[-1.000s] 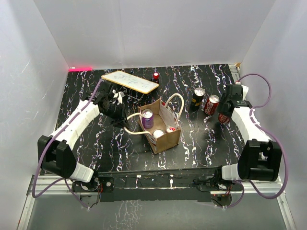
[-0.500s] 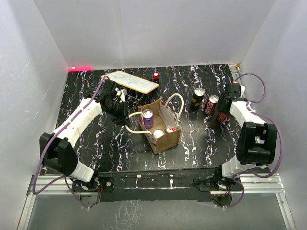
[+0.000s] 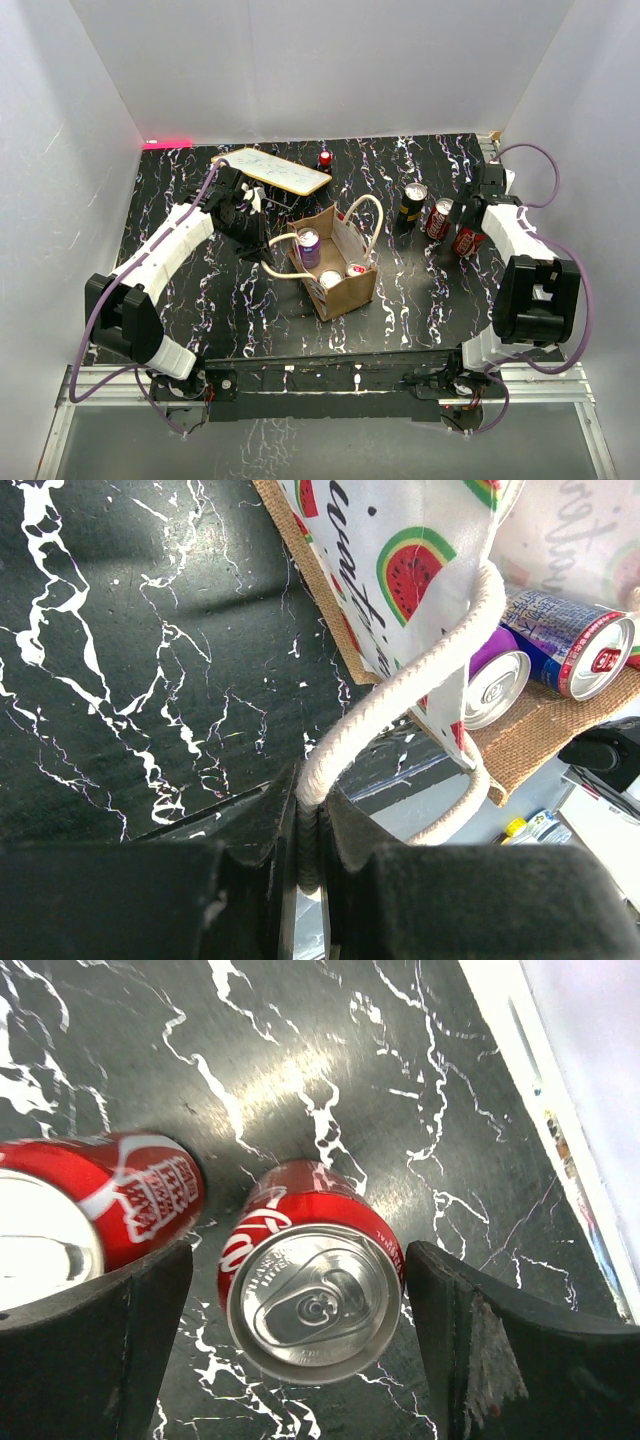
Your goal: Take the beverage out of the canvas bag
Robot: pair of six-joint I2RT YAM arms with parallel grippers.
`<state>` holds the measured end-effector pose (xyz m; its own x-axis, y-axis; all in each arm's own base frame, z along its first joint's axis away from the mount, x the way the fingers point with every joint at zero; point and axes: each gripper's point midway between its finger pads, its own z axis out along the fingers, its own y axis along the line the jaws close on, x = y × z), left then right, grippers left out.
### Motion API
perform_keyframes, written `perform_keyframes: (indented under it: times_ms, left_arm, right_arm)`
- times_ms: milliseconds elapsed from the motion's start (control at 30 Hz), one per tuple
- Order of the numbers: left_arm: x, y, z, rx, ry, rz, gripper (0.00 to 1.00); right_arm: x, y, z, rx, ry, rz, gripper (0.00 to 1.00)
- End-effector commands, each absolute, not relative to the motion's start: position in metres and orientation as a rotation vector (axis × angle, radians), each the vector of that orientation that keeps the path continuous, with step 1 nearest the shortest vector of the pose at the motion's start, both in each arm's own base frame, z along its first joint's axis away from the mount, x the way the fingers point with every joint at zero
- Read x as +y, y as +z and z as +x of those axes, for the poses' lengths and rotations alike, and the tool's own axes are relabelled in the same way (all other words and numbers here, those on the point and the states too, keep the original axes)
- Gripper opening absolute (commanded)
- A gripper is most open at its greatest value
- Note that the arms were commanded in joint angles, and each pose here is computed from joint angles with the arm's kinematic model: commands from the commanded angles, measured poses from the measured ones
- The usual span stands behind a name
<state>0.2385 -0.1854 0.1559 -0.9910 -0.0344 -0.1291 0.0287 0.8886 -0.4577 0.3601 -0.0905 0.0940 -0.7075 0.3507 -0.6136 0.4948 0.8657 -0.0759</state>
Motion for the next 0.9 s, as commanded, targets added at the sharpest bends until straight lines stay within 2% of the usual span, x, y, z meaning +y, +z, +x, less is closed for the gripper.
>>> perform_keyframes:
  times_ms: [0,167,467,767,867]
  left_arm:
    - [-0.194,0.165,0.238,2.905,-0.776,0.006,0.00]
    - [-0.197,0.164,0.237,2.911,-0.805,-0.005,0.00]
    - [-0.193,0.159,0.227,2.935,-0.797,-0.024,0.00]
    - [-0.188,0.161,0.224,2.943,-0.759,-0.029,0.00]
    - [-0.185,0.163,0.225,2.940,-0.733,-0.032,0.00]
  right_arm:
    - [-0.094,0.155,0.375,2.283,-0.277,0.633,0.91]
    - [-0.078,0.187,0.368,2.258,-0.165,0.624,0.91]
    - [-0.001,0.252,0.358,2.225,0.241,0.400,0.90]
    - [0.138,0.346,0.335,2.029,0.590,-0.172,0.90]
    - [0.188,0.361,0.320,1.967,0.701,-0.365,0.90]
